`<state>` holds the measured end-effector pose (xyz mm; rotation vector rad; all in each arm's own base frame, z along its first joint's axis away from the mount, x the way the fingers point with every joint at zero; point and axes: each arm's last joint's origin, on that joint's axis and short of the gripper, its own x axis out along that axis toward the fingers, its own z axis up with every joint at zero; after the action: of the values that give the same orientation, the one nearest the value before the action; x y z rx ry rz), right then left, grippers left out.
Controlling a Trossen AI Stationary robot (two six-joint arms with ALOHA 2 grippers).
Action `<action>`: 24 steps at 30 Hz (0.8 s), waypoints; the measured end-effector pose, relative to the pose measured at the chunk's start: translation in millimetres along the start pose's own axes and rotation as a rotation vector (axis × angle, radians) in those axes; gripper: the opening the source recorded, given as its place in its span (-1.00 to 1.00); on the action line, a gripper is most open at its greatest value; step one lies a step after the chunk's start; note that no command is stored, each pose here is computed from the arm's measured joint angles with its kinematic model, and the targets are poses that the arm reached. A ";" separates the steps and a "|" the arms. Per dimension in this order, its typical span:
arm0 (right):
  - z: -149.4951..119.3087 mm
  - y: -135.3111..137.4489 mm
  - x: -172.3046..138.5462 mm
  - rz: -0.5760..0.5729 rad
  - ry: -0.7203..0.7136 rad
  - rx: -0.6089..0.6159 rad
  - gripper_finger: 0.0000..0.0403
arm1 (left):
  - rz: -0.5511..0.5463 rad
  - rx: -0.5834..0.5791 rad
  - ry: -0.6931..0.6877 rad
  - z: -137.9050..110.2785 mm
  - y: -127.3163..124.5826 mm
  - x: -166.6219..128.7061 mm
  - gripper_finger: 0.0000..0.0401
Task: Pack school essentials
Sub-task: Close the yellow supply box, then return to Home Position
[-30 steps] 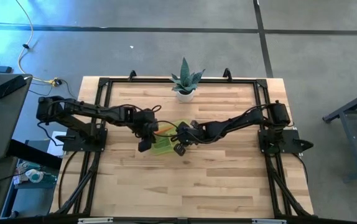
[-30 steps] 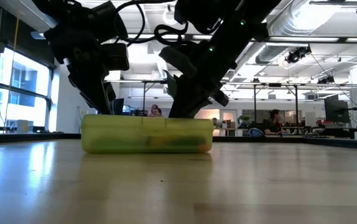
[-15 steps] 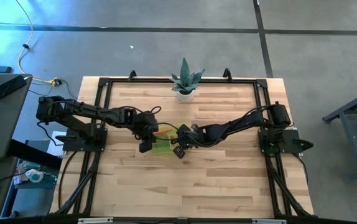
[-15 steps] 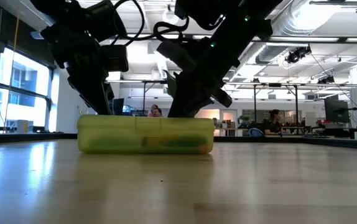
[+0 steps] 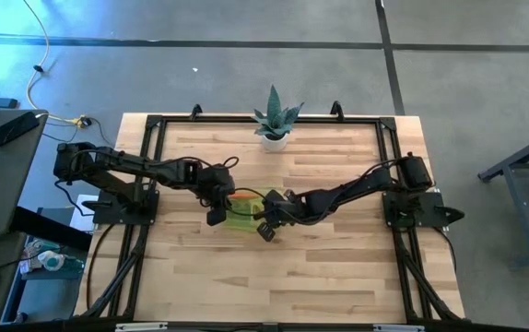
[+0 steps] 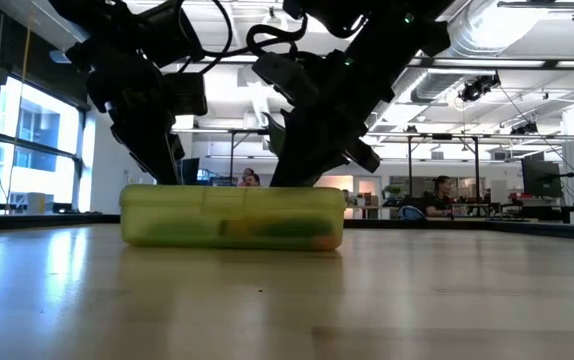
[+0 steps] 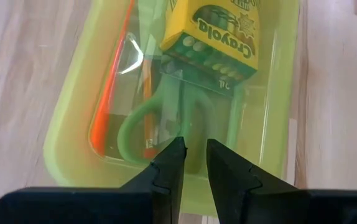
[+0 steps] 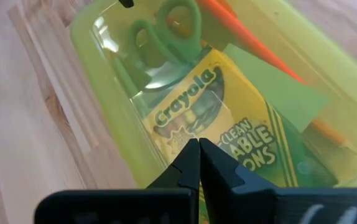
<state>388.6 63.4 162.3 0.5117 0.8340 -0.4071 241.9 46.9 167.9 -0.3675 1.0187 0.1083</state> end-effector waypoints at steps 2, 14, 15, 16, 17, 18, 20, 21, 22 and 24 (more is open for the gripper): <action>0.5 -0.6 0.3 0.002 0.003 -0.004 -1.00 | -0.002 0.004 0.002 -0.3 -1.3 0.2 -0.69; 2.8 -1.9 -3.8 -0.020 -0.017 -0.070 -1.00 | -0.013 0.009 0.000 -1.2 -5.0 -1.9 -0.69; 3.8 -2.4 -5.9 -0.023 -0.021 -0.082 -1.00 | -0.015 0.010 0.001 -0.7 -5.5 -3.0 -0.69; 4.6 -2.6 -8.3 -0.023 -0.023 -0.097 -1.00 | -0.017 0.011 -0.003 0.9 -6.0 -4.1 -0.69; 6.1 -2.9 -11.0 -0.024 -0.031 -0.113 -1.00 | -0.018 0.013 -0.011 2.7 -6.8 -6.3 -0.69; 8.7 -3.4 -13.8 -0.027 -0.043 -0.129 -1.00 | -0.021 0.018 -0.025 5.5 -7.9 -9.6 -0.69; 14.6 -4.4 -21.0 -0.024 -0.068 -0.149 -1.00 | -0.028 0.042 -0.063 11.9 -10.3 -16.2 -0.69; 17.4 -5.3 -24.1 -0.024 -0.078 -0.161 -1.00 | -0.030 0.051 -0.074 13.8 -11.0 -18.8 -0.69; 20.1 -5.7 -27.1 -0.020 -0.089 -0.172 -1.00 | -0.031 0.057 -0.084 15.5 -11.7 -21.0 -0.69; 24.8 -7.2 -32.5 -0.018 -0.104 -0.197 -1.00 | -0.035 0.064 -0.110 19.3 -13.6 -26.9 -0.69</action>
<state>379.7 48.0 199.8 0.2981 0.7693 -0.3606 246.9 43.2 203.1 -0.3175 0.9046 0.0633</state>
